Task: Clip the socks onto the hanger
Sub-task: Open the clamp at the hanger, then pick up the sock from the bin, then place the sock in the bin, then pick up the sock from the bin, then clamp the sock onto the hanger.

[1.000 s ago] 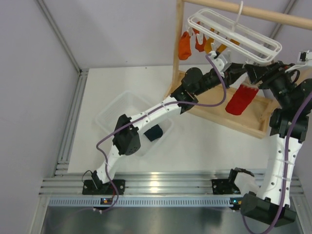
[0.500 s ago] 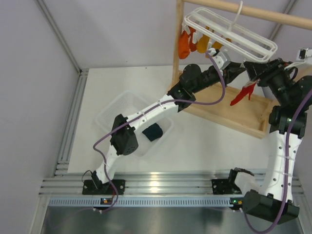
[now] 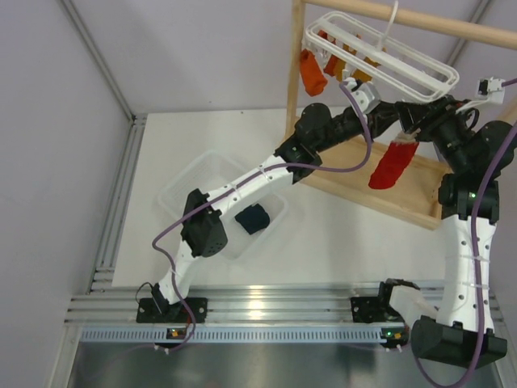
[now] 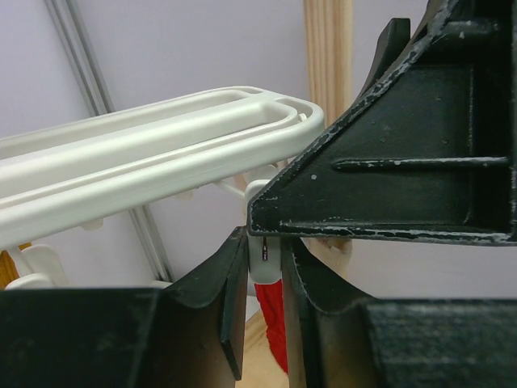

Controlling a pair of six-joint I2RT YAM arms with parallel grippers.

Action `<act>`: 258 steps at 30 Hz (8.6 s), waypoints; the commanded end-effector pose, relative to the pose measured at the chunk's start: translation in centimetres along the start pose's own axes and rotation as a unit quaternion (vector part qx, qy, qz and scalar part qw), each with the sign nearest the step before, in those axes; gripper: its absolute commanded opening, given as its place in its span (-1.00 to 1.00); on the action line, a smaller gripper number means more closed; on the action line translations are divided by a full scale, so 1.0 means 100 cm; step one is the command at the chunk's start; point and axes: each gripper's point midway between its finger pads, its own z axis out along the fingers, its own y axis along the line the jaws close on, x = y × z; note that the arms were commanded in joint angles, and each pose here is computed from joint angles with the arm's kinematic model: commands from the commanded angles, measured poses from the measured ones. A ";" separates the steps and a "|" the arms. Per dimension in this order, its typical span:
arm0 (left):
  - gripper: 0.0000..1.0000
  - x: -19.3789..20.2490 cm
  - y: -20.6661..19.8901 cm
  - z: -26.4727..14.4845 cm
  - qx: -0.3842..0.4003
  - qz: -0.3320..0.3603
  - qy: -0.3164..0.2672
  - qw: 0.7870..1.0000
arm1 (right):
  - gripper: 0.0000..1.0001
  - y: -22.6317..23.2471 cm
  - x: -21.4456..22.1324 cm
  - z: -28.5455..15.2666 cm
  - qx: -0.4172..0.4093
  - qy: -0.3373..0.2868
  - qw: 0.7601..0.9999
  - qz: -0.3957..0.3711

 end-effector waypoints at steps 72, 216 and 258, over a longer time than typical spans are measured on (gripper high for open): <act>0.10 0.218 0.121 -0.500 -0.240 -0.260 0.561 0.749 | -1.00 0.009 -0.004 0.008 -0.017 -0.003 1.000 -0.011; -0.71 0.242 0.015 -0.523 0.282 0.058 0.583 0.760 | -1.00 0.005 0.002 0.007 -0.012 0.014 0.999 -0.031; -1.00 -0.016 0.030 -0.067 -0.013 0.011 0.125 0.992 | -1.00 0.028 -0.005 0.014 -0.063 0.006 0.998 0.027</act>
